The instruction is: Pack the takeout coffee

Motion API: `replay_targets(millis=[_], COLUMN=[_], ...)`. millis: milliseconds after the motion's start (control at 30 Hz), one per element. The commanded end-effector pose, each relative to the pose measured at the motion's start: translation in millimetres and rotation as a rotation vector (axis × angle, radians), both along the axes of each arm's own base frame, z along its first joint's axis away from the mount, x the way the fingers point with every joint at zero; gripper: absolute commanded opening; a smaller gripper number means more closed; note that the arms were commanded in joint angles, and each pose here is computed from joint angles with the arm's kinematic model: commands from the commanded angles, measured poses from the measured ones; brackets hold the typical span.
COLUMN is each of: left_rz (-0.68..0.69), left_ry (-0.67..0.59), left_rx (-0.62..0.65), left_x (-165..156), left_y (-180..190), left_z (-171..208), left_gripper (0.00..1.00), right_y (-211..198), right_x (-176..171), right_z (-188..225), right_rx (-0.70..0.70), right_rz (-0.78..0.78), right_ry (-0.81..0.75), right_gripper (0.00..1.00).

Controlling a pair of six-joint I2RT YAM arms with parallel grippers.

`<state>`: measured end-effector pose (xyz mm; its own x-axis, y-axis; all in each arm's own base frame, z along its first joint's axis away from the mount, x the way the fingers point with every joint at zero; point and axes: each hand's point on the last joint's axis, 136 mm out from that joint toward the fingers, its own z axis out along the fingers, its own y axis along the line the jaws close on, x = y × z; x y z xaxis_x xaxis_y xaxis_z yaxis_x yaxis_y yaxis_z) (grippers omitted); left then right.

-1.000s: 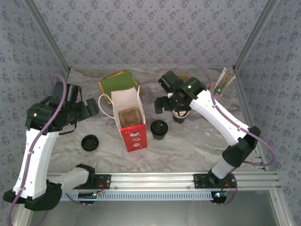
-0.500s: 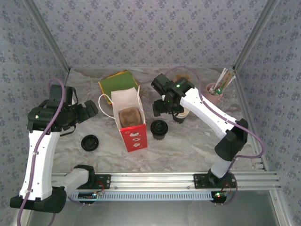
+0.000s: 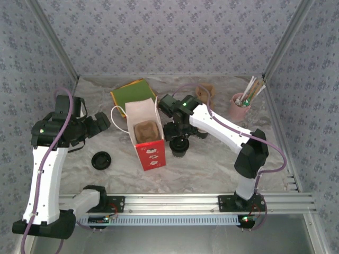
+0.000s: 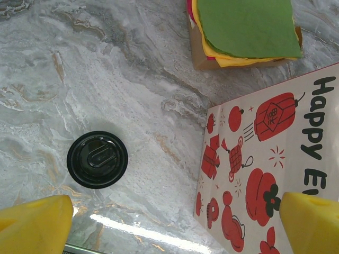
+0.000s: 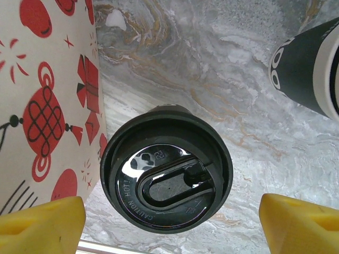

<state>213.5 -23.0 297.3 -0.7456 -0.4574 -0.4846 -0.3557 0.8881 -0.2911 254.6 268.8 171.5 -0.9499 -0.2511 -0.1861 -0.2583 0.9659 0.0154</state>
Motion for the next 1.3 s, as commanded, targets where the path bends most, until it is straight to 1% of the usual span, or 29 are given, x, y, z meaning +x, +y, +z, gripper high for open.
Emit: replay_targets(millis=[0, 200, 800, 1267], left_rz=[-0.02, -0.025, -0.025, -0.026], left_ry=[-0.028, -0.03, -0.03, -0.029], left_rx=[-0.006, -0.018, -0.029, -0.032], left_x=[-0.8, -1.2, -2.9, -2.3], left_y=[-1.5, -3.5, -4.9, -5.5], left_z=[8.8, 8.9, 9.3, 8.9], left_gripper=[1.0, 1.0, 1.0, 1.0], right_y=[-0.9, 2.0, -1.7, -2.3], right_x=[-7.8, -10.5, -11.9, -11.8], right_z=[-12.3, -19.0, -35.8, -42.4], right_rx=[-0.032, -0.034, -0.067, -0.076], right_rz=[-0.013, -0.01, -0.016, -0.014], right_ry=[0.036, 0.055, 0.085, 0.093], right_gripper=[0.88, 0.9, 0.88, 0.81])
